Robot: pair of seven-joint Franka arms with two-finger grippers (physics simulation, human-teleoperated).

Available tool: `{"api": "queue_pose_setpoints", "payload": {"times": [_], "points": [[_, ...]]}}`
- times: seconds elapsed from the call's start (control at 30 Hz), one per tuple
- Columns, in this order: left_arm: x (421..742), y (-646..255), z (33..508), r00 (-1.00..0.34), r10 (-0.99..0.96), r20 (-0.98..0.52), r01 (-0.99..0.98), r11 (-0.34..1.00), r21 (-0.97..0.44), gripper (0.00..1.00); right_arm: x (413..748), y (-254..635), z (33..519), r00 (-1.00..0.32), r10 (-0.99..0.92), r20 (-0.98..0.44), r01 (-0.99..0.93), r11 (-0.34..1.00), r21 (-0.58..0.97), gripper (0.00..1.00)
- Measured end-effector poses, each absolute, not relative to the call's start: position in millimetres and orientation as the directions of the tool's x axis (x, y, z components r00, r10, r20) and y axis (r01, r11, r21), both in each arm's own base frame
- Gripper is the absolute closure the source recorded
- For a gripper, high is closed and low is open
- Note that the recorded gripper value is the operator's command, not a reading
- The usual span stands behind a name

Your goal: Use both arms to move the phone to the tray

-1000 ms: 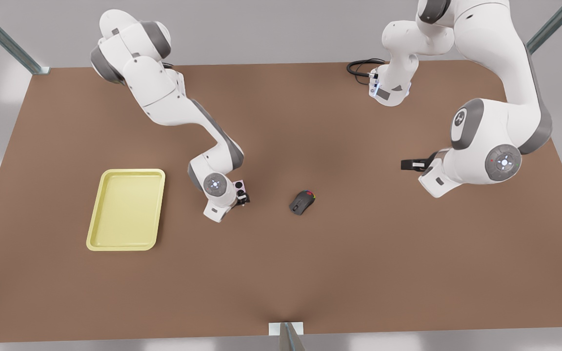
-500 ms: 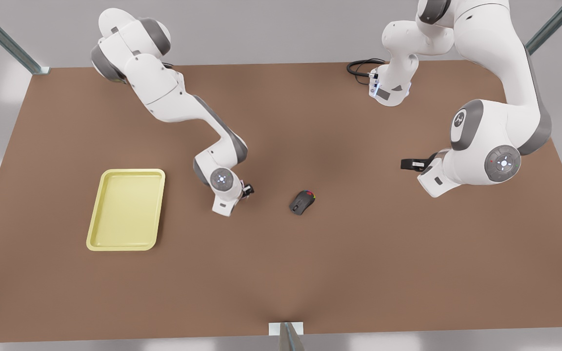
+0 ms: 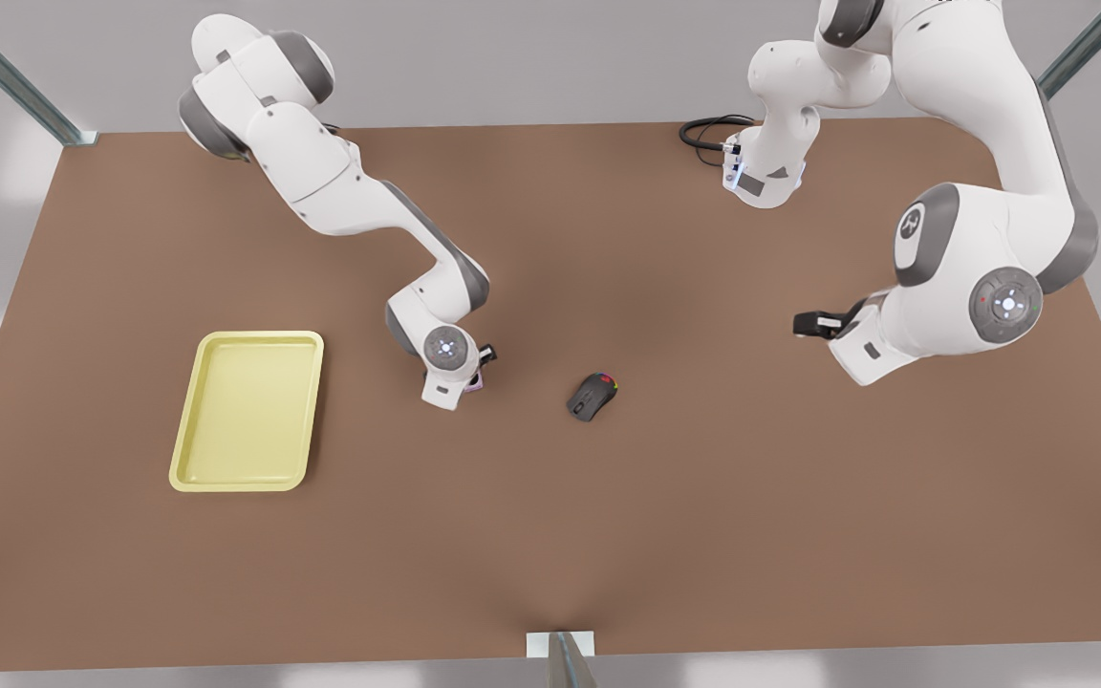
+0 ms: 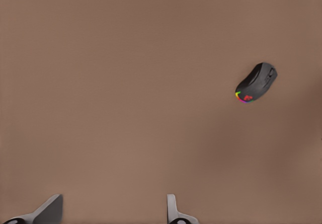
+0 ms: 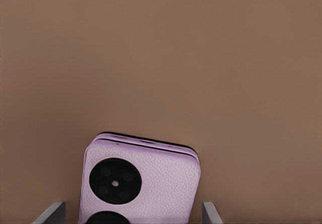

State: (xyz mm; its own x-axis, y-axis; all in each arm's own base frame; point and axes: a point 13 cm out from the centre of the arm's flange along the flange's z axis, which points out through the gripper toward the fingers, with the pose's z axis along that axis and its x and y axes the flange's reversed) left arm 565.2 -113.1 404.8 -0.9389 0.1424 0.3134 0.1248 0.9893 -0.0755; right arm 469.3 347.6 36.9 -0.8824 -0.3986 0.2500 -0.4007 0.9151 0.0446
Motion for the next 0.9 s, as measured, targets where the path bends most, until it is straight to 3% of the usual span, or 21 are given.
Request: {"api": "queue_pose_setpoints", "payload": {"times": [0.33,0.43,0.6,0.8,0.9], "points": [[585,-78,439,-0.97,0.082,0.231,0.069,0.995,-0.065,0.0,464,356,25,-0.891,-0.378,0.254,-0.379,0.924,0.045,0.0],[592,-66,456,-0.982,0.06,0.178,0.051,0.997,-0.053,0.0,468,358,28,-0.896,-0.373,0.242,-0.374,0.927,0.044,0.16],[598,-35,458,-0.988,0.004,0.157,-0.002,0.999,-0.038,0.0,470,358,29,-0.901,-0.363,0.236,-0.363,0.931,0.045,0.22],[554,-27,448,-0.987,-0.007,0.16,-0.016,0.998,-0.061,0.0,510,343,76,-0.932,-0.322,0.164,-0.321,0.947,0.034,0.22],[551,-24,445,-0.99,-0.011,0.141,-0.02,0.998,-0.063,0.0,541,291,89,-0.96,-0.241,0.143,-0.243,0.97,0.0,0.22]]}}
